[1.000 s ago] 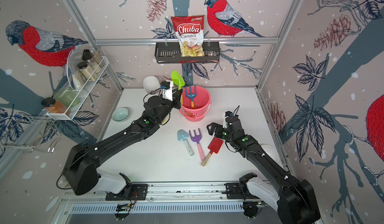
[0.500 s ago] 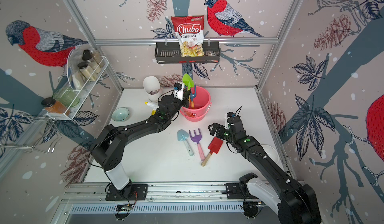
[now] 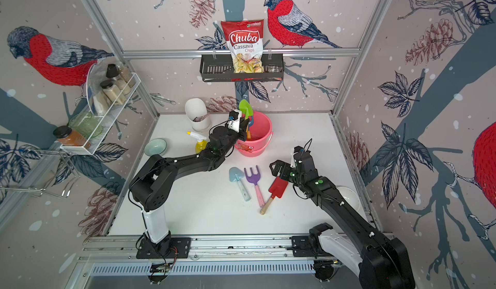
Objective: Organize the gardening tools
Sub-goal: Place the gardening tool in the container.
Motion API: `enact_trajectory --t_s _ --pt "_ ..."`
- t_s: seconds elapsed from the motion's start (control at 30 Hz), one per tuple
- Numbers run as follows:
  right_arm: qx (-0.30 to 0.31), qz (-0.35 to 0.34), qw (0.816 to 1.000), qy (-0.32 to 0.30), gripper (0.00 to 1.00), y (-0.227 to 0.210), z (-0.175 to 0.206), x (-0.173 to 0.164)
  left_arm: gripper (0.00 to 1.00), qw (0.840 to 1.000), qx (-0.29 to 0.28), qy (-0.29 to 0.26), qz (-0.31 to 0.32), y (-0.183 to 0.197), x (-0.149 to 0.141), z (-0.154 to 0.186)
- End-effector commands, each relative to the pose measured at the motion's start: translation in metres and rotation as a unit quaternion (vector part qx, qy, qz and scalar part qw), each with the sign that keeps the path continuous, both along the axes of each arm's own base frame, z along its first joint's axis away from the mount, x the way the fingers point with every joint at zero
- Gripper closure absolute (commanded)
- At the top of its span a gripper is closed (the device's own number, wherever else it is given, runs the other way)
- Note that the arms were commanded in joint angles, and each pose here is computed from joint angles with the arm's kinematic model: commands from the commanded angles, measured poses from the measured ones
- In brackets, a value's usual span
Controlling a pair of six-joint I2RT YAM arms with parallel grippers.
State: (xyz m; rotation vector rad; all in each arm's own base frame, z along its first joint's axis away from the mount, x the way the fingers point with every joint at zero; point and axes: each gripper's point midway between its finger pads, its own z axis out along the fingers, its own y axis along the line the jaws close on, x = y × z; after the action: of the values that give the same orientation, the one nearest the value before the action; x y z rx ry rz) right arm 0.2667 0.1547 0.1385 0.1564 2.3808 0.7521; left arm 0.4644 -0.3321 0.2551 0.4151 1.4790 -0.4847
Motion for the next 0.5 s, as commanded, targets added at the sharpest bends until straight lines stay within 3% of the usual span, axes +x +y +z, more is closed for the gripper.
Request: enact_trajectory --t_s 0.0,0.13,0.23,0.47 --pt "0.014 0.001 1.000 0.003 0.00 0.003 0.003 -0.001 0.87 0.999 -0.028 -0.037 0.008 0.006 -0.001 0.019" --pt "0.020 0.002 1.000 0.009 0.00 0.004 0.001 -0.002 0.62 0.998 -0.033 -0.043 0.010 0.008 -0.003 0.023" --pt "0.023 0.005 1.000 0.019 0.00 0.006 -0.003 -0.006 0.49 0.998 -0.035 -0.045 0.011 0.010 -0.005 0.026" --pt "0.025 0.017 0.999 0.036 0.00 0.011 -0.009 -0.022 0.28 0.997 -0.049 -0.054 0.010 0.017 -0.014 0.038"
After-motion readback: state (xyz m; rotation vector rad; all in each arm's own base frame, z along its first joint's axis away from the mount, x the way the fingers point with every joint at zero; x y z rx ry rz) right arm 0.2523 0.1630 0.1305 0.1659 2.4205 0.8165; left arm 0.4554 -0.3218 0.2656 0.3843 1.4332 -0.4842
